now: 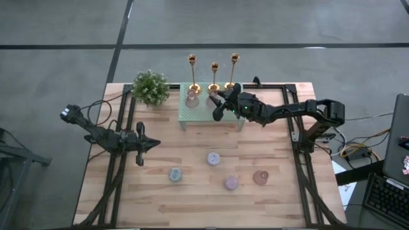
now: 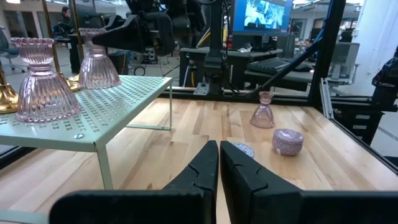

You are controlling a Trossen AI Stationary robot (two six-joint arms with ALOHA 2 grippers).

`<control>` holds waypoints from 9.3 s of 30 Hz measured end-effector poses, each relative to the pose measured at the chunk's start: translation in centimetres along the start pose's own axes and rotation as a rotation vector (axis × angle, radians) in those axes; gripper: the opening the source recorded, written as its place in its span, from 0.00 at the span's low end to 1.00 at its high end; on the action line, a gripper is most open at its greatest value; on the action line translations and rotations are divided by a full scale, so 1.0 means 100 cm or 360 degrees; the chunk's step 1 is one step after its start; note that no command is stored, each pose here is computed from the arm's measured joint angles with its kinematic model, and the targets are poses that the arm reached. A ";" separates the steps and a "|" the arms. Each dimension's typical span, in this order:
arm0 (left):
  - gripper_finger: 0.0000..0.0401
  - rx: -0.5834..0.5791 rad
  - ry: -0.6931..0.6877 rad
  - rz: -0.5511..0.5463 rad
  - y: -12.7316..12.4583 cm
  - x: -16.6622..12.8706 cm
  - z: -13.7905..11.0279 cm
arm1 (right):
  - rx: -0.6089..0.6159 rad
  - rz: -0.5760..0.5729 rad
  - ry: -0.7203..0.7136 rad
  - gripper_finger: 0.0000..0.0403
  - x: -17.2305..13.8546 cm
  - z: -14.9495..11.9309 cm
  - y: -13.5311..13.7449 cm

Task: Stock candles and vases on shelf
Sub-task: Align the left pink glass vase with the other pink vase on the shelf, then align the pink glass with the other pink glass vases on the shelf

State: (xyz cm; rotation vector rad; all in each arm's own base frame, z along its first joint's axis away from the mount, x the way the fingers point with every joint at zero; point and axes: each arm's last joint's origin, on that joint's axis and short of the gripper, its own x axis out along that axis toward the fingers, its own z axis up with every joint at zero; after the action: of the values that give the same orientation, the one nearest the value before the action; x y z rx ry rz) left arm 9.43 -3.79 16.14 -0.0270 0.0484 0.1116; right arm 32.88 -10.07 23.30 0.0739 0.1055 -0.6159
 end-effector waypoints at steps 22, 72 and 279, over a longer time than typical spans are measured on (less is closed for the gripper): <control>0.05 0.0002 0.0002 0.0000 0.000 0.000 0.000 | 0.0002 -0.0031 0.0037 0.36 0.007 -0.009 -0.005; 0.05 0.0003 0.0004 0.0000 0.000 0.000 0.000 | -0.0158 0.0119 0.0111 0.80 -0.039 0.027 0.010; 0.05 0.0003 0.0003 0.0001 0.000 0.000 0.000 | 0.0079 -0.0193 0.0196 0.36 -0.257 -0.040 0.107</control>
State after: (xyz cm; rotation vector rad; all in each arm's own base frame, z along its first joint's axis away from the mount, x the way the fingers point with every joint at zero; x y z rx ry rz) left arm 9.43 -3.79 16.11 -0.0253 0.0507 0.1119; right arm 17.95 13.80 22.80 0.1541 0.2151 -0.7354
